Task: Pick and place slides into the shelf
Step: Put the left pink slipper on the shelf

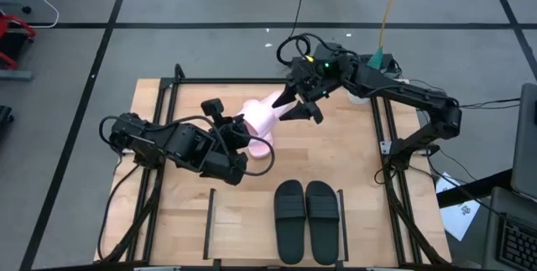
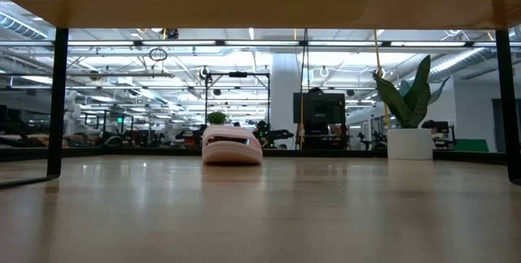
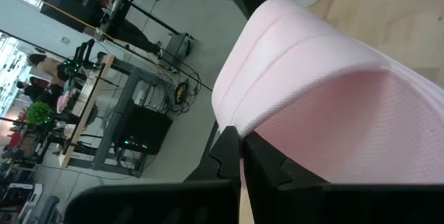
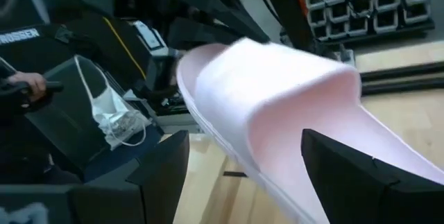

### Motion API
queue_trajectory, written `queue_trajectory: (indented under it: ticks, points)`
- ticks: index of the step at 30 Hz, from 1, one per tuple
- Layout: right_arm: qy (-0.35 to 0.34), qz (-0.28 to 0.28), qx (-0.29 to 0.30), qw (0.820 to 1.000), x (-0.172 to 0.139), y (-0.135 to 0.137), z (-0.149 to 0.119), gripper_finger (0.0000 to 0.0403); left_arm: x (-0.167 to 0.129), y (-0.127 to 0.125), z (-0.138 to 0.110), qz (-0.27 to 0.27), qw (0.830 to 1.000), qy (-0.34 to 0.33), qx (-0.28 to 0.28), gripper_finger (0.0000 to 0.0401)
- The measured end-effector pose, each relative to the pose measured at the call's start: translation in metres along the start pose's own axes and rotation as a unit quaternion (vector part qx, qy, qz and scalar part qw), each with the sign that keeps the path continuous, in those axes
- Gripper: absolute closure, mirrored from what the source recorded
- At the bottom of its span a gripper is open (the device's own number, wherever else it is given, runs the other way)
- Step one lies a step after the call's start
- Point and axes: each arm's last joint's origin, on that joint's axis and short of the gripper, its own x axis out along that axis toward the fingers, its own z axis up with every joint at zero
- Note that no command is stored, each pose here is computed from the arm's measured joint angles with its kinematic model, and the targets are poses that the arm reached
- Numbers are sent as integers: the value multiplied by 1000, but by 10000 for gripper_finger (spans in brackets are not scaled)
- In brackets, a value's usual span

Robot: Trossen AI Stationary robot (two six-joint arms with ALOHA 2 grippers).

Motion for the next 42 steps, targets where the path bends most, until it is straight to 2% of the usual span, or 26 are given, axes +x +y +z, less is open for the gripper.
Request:
queue_trajectory:
  ticks: [18, 22, 27, 35, 39, 42]
  points:
    - [-13, 31, -17, 999, 16, 15, 3, 133, 4, 4, 1, 18, 1000, 2, 12, 401]
    - [-14, 33, -11, 999, 20, 14, 2, 145, 4, 4, 1, 18, 1000, 1, 12, 401]
    - [-1, 34, 18, 999, 31, 3, -4, 176, 4, 4, 1, 17, 1000, 2, 12, 401]
    - [0, 59, 20, 998, 48, -1, -7, 234, 4, 4, 1, 14, 1000, 2, 12, 401]
    - [0, 59, 19, 998, 48, -1, -7, 286, 4, 4, 1, 13, 1000, 2, 11, 401]
    - [-2, 60, 13, 998, 46, 0, -6, 343, 4, 3, 1, 10, 1000, 3, 11, 401]
